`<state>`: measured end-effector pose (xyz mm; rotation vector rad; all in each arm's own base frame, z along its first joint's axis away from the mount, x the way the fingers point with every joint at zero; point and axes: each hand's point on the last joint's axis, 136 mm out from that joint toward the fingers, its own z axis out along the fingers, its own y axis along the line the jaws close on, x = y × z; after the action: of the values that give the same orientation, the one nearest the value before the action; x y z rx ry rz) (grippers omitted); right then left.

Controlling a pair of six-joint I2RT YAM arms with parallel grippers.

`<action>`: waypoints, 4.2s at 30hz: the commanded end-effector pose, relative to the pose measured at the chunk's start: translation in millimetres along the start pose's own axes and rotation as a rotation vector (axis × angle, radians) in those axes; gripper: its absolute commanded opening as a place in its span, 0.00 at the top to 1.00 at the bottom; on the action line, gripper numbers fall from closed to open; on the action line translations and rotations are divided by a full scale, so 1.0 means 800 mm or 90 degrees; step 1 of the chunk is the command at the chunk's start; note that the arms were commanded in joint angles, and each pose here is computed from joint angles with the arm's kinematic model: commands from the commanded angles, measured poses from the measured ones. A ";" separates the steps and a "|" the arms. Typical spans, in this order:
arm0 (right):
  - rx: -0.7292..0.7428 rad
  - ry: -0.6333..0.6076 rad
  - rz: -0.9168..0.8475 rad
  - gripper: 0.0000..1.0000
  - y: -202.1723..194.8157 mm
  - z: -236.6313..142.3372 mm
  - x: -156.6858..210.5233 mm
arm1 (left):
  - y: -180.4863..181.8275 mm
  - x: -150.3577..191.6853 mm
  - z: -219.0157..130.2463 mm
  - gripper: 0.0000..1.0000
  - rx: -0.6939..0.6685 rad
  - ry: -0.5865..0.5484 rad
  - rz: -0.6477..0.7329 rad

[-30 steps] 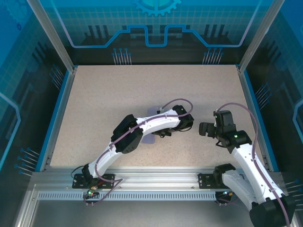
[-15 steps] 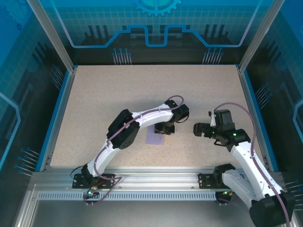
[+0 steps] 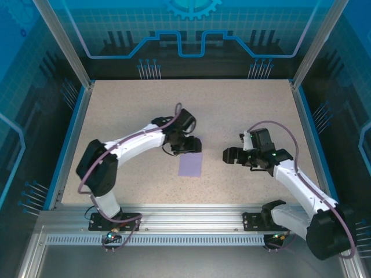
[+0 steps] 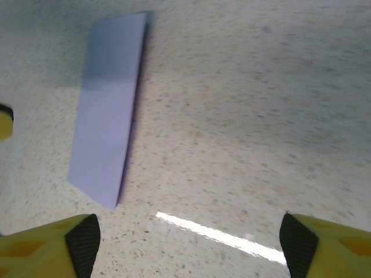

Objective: Fold a paper plane with a square sheet of paper (fold left side to right side)
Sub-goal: Turn over the paper at the center of the table, then third fold the triangle at the center of the table.

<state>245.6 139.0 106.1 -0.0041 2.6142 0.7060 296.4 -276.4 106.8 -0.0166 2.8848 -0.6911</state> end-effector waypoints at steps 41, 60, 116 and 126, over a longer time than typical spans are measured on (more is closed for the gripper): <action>0.067 0.158 -0.075 1.00 0.044 0.214 -0.048 | 0.066 0.028 0.048 0.40 0.132 0.036 -0.044; 0.055 0.167 -0.077 1.00 0.044 0.220 -0.041 | 0.070 0.039 0.067 0.40 0.127 0.076 -0.052; -0.031 -0.024 -0.515 0.19 0.153 0.102 0.082 | 0.051 0.052 0.047 0.97 0.157 0.129 -0.212; 0.002 0.007 -0.573 0.31 0.174 0.140 0.095 | 0.052 0.055 0.046 0.97 0.152 0.132 -0.214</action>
<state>195.4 307.6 44.2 -1.1021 2.3101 0.3789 263.8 -255.2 44.3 -0.4056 2.9775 -1.1302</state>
